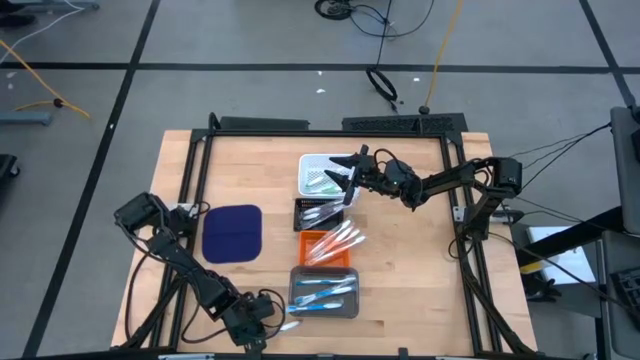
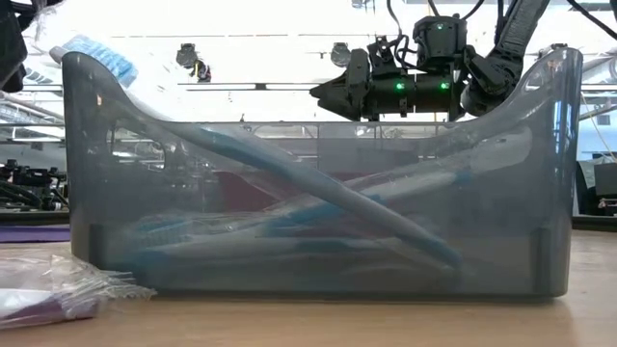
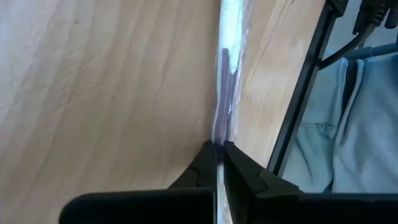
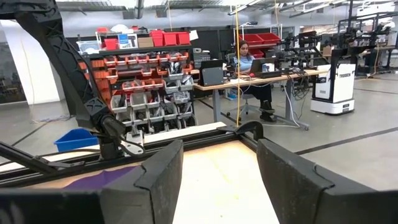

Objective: Pick & Place Toothbrushes
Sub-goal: Put the violet toothbrush into the black bin

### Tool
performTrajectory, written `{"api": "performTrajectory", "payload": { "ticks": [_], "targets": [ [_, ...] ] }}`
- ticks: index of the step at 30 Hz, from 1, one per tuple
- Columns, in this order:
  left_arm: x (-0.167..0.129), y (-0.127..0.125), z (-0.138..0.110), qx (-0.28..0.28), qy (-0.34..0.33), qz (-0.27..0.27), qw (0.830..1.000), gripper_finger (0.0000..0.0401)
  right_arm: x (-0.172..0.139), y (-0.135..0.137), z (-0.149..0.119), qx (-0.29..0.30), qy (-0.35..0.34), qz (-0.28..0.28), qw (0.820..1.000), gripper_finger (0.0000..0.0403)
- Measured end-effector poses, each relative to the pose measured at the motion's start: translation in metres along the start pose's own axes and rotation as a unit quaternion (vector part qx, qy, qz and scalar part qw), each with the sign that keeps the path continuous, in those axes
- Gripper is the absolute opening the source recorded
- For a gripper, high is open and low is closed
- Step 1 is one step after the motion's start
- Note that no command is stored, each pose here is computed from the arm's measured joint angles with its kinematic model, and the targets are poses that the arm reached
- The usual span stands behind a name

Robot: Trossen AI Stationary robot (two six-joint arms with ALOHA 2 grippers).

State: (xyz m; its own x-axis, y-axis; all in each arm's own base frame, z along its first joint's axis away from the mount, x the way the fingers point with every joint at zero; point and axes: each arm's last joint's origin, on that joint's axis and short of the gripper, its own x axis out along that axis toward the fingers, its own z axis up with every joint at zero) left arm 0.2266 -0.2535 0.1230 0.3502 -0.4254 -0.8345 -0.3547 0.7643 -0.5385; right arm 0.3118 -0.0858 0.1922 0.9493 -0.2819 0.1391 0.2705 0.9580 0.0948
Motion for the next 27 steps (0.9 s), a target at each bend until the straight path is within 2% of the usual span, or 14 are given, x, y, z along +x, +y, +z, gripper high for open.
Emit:
{"api": "performTrajectory", "payload": {
  "ticks": [4, 11, 17, 27],
  "targets": [
    [-0.011, -0.002, 0.0, 0.004, -0.001, -0.003, 1.0, 0.0001, 0.0, 0.0, 0.0, -0.002, 0.0, 0.0, 1.0, 0.0197],
    [-0.053, -0.01, -0.001, 0.042, -0.057, -0.001, 0.998, 0.0, 0.0, 0.0, 0.0, -0.004, 0.002, 0.0, 1.0, 0.0196],
    [-0.086, -0.014, 0.002, 0.092, -0.117, -0.008, 0.989, 0.0, 0.0, 0.0, 0.0, -0.005, 0.001, 0.0, 1.0, 0.0196],
    [-0.133, -0.019, 0.015, 0.2, -0.262, 0.003, 0.944, 0.0, 0.0, 0.0, 0.0, -0.004, 0.002, 0.001, 1.0, 0.0196]
  ]
}}
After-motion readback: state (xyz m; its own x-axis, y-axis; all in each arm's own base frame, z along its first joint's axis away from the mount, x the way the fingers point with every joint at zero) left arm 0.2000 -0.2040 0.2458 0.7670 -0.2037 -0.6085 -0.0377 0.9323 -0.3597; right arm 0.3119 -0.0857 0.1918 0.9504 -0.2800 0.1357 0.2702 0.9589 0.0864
